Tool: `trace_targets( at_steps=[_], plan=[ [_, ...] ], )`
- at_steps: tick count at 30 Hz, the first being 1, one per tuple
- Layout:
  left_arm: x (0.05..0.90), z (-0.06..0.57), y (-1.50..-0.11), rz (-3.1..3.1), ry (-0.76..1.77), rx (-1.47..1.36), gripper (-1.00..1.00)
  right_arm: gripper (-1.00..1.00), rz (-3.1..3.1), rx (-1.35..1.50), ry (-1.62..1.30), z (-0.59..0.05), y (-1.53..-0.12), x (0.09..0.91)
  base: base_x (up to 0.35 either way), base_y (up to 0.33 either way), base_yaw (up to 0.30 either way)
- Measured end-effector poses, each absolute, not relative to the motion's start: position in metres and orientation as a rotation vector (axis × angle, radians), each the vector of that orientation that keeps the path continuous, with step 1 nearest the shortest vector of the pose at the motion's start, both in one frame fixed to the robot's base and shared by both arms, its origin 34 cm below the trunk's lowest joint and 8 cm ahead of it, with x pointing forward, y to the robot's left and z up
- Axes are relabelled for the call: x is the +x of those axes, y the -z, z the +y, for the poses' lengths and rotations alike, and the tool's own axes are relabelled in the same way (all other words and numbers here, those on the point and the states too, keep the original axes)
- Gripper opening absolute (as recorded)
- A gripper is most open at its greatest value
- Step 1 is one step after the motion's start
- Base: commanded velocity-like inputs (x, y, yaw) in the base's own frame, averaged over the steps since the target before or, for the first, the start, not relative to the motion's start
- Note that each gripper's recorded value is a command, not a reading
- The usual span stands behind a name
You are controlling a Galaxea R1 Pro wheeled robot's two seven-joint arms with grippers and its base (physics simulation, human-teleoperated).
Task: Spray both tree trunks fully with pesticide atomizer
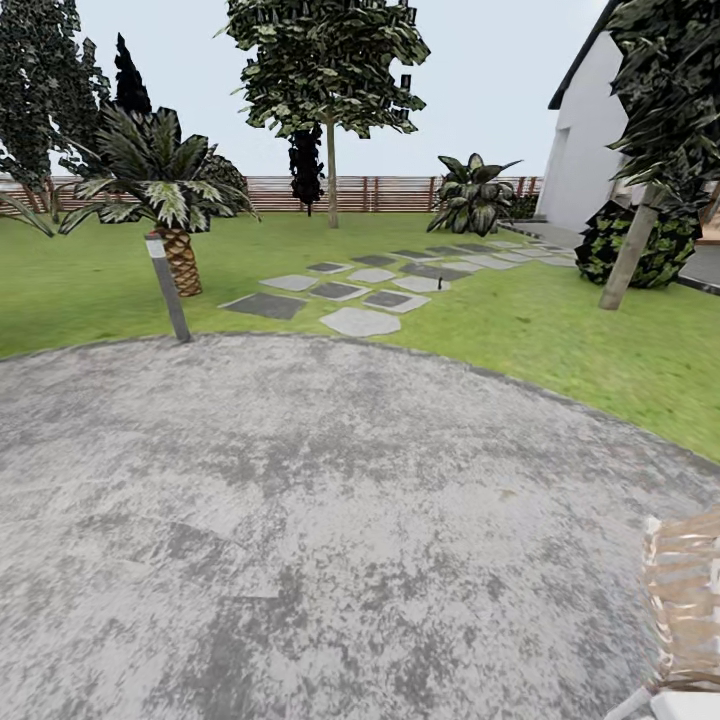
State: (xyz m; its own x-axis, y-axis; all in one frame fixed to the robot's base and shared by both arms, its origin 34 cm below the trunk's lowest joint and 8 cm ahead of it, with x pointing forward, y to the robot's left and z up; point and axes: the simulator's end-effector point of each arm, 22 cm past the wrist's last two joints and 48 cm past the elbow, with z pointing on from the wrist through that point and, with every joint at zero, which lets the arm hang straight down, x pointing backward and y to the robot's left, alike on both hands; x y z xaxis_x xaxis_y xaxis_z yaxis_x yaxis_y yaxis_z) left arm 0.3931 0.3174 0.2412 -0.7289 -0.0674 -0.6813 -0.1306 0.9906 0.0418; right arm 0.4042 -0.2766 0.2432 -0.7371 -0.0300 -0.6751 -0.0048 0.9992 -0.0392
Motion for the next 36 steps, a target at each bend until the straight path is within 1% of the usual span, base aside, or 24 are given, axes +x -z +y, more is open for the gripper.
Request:
trace_targets(
  at_steps=[16, 36],
  plan=[
    [0.3929, 0.3171, -0.241, 2.39, -0.111, -0.137, 1.0, 1.0, 2.401, -0.026, 0.044, -0.2762, -0.2428, 0.4036, 0.34, 0.079, 0.0],
    [0.3929, 0.3173, -0.2411, 2.39, -0.111, -0.138, 1.0, 1.0, 2.403, -0.034, 0.038, -0.2742, -0.2424, 0.4029, 0.34, 0.004, 0.0]
  ],
)
